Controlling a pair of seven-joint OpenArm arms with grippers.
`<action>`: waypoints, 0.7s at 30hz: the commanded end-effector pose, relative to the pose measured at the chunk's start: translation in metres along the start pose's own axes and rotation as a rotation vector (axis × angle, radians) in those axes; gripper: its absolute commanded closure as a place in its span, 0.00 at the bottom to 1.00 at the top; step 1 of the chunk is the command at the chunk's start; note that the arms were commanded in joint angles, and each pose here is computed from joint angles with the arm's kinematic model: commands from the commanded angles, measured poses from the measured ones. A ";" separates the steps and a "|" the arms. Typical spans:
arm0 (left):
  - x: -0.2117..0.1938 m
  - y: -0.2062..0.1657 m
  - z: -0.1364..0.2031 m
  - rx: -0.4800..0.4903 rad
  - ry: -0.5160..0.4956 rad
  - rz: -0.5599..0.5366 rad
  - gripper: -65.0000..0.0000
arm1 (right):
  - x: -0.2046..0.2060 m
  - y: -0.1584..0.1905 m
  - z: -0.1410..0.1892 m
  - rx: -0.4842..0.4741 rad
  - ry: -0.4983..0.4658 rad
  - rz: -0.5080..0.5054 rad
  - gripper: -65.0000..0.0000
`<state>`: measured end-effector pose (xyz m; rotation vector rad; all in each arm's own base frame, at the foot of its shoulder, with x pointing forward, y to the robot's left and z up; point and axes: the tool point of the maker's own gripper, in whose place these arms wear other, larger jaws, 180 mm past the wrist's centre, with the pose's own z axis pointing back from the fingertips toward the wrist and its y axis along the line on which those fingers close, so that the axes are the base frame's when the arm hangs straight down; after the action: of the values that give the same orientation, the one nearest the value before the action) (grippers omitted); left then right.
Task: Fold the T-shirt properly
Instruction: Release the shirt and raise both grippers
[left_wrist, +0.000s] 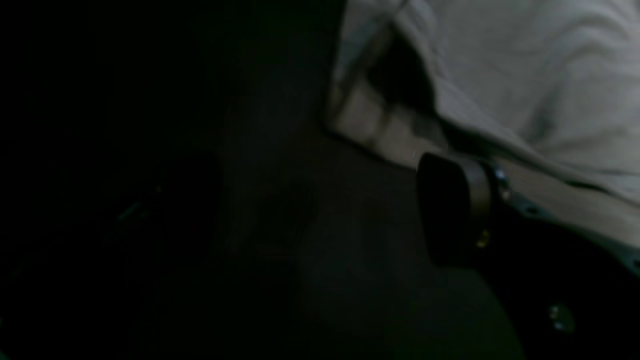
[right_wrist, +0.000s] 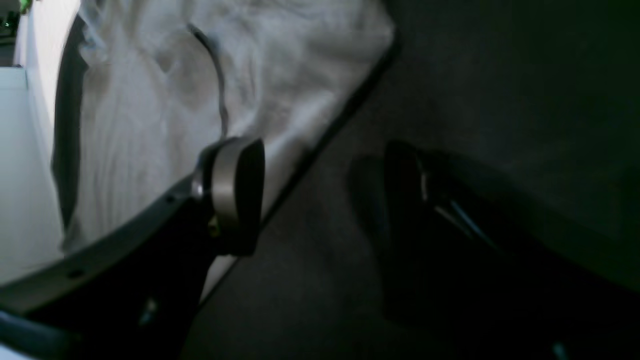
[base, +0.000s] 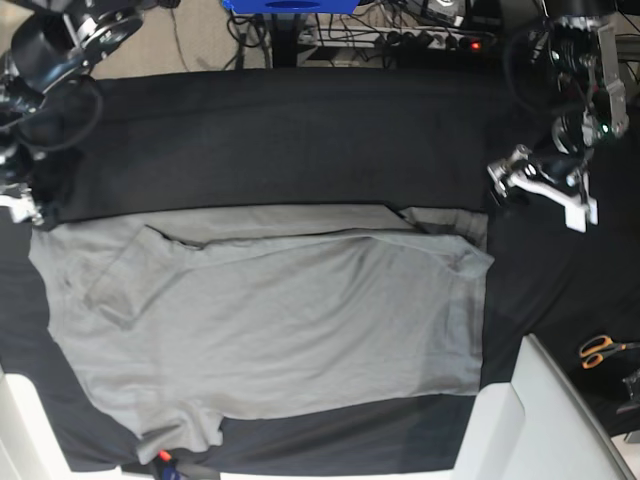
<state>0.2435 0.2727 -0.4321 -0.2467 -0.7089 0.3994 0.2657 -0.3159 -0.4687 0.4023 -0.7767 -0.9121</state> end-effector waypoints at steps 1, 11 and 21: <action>0.003 -0.004 0.002 -0.019 -0.016 0.006 0.09 | 0.016 0.002 -0.003 0.019 -0.045 -0.008 0.45; -0.040 -0.001 -0.001 0.000 0.021 0.163 0.09 | 0.021 -0.006 -0.046 0.083 -0.065 -0.174 0.45; -0.042 0.007 -0.003 0.016 0.012 0.210 0.09 | 0.020 0.012 -0.056 0.136 -0.045 -0.192 0.46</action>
<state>0.2101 0.2553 -0.4671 -0.3120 -0.6476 0.6060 0.3194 -0.3232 -0.4905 0.5990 -0.8728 -1.0653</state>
